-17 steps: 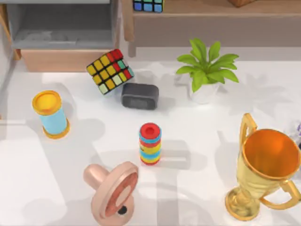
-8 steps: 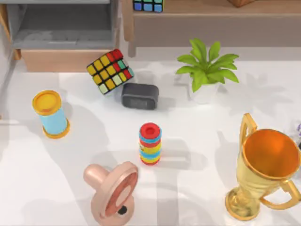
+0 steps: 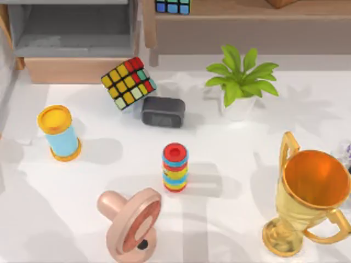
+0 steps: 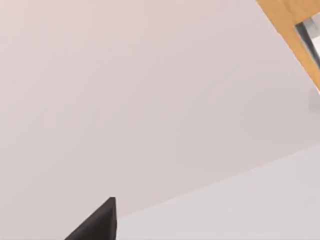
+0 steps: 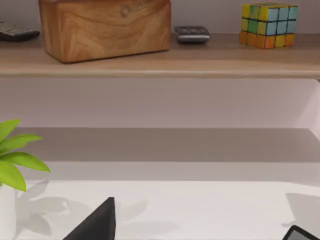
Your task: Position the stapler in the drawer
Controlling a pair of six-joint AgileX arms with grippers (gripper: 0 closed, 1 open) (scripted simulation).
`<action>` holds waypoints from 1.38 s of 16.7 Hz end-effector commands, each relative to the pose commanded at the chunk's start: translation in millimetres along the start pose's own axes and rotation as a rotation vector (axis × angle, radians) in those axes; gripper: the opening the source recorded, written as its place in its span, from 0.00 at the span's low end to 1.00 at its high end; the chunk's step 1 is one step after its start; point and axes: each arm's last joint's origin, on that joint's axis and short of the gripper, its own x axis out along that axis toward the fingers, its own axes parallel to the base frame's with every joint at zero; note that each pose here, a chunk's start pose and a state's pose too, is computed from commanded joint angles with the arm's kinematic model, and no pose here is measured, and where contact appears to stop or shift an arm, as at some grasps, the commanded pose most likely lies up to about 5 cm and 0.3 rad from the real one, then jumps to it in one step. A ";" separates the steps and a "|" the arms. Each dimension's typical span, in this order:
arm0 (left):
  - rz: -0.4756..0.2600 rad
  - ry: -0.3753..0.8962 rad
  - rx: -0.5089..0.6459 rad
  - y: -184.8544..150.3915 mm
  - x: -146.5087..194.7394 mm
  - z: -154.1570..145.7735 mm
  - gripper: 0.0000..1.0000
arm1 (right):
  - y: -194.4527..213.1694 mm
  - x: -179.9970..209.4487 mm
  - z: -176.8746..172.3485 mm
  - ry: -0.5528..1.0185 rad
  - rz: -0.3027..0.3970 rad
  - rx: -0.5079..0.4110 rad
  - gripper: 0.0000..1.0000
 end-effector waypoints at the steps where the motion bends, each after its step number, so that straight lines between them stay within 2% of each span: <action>1: 0.059 -0.027 0.049 2.7 -5.3 -13.4 1.00 | 0.0 0.0 0.0 0.000 0.000 0.000 1.00; 5: 0.269 -0.097 0.251 -4.4 -23.0 -69.3 1.00 | 0.0 0.0 0.0 0.000 0.000 0.000 1.00; 8: 0.371 -0.130 0.391 -30.9 -29.4 -108.1 1.00 | 0.0 0.0 0.0 0.000 0.000 0.000 1.00; 10: 0.414 -0.159 0.476 -55.7 -32.1 -127.4 1.00 | 0.0 0.0 0.0 0.000 0.000 0.000 1.00; 13: 0.449 -0.229 0.593 -97.0 -36.0 -142.6 1.00 | 0.0 0.0 0.0 0.000 0.000 0.000 1.00; 18: 0.460 -0.406 0.756 -157.8 -43.6 -137.8 1.00 | 0.0 0.0 0.0 0.000 0.000 0.000 1.00; 23: 0.456 -0.536 0.843 -187.6 -49.0 -125.7 1.00 | 0.0 0.0 0.0 0.000 0.000 0.000 1.00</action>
